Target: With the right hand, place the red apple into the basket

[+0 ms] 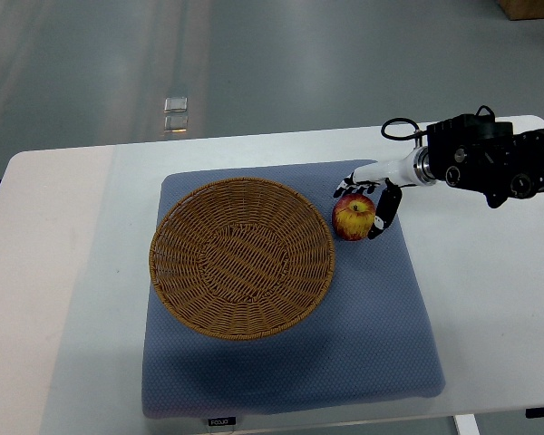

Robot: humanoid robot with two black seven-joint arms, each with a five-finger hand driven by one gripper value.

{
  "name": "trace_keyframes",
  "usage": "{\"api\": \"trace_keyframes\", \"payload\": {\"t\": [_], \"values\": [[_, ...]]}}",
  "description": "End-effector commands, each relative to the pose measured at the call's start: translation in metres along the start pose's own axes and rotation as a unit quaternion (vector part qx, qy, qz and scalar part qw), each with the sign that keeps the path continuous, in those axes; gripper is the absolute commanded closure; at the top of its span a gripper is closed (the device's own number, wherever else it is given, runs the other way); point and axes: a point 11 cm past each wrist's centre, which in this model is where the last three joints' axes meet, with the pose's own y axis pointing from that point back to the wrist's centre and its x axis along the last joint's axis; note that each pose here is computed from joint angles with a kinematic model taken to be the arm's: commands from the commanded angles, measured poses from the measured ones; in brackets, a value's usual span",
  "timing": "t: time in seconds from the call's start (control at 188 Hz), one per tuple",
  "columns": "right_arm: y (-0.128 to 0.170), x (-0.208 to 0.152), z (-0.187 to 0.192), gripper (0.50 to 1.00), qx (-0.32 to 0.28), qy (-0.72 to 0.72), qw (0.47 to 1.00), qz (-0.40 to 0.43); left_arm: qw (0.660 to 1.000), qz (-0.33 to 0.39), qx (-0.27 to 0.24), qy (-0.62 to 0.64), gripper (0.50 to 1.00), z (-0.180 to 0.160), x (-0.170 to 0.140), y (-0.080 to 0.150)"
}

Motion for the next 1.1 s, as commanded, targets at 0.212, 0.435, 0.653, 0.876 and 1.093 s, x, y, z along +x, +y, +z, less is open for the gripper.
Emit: {"api": "trace_keyframes", "payload": {"t": [0.212, 0.435, 0.653, 0.876, 1.093], "values": [[-0.001, 0.000, 0.005, 0.981, -0.003, 0.009, 1.000, 0.013, 1.000, 0.002, 0.000, 0.000, 0.500, 0.000, 0.001, 0.000], [0.051, 0.073, -0.021, 0.985, 0.014, 0.032, 0.998, 0.048, 1.000, 0.001, 0.000, 0.000, 0.500, 0.000, 0.000, 0.000], [0.071, 0.094, -0.090, 0.973, 0.079, 0.037, 0.995, 0.040, 1.000, 0.001, 0.000, 0.000, 0.500, 0.000, 0.000, 0.000], [0.044, 0.070, -0.131, 0.973, 0.113, 0.055, 0.992, 0.013, 1.000, 0.005, 0.000, 0.001, 0.500, 0.000, 0.003, 0.000], [0.002, 0.017, -0.173, 0.971, 0.165, 0.061, 0.984, -0.027, 1.000, 0.004, 0.000, 0.000, 0.500, 0.000, 0.002, 0.000]]}}
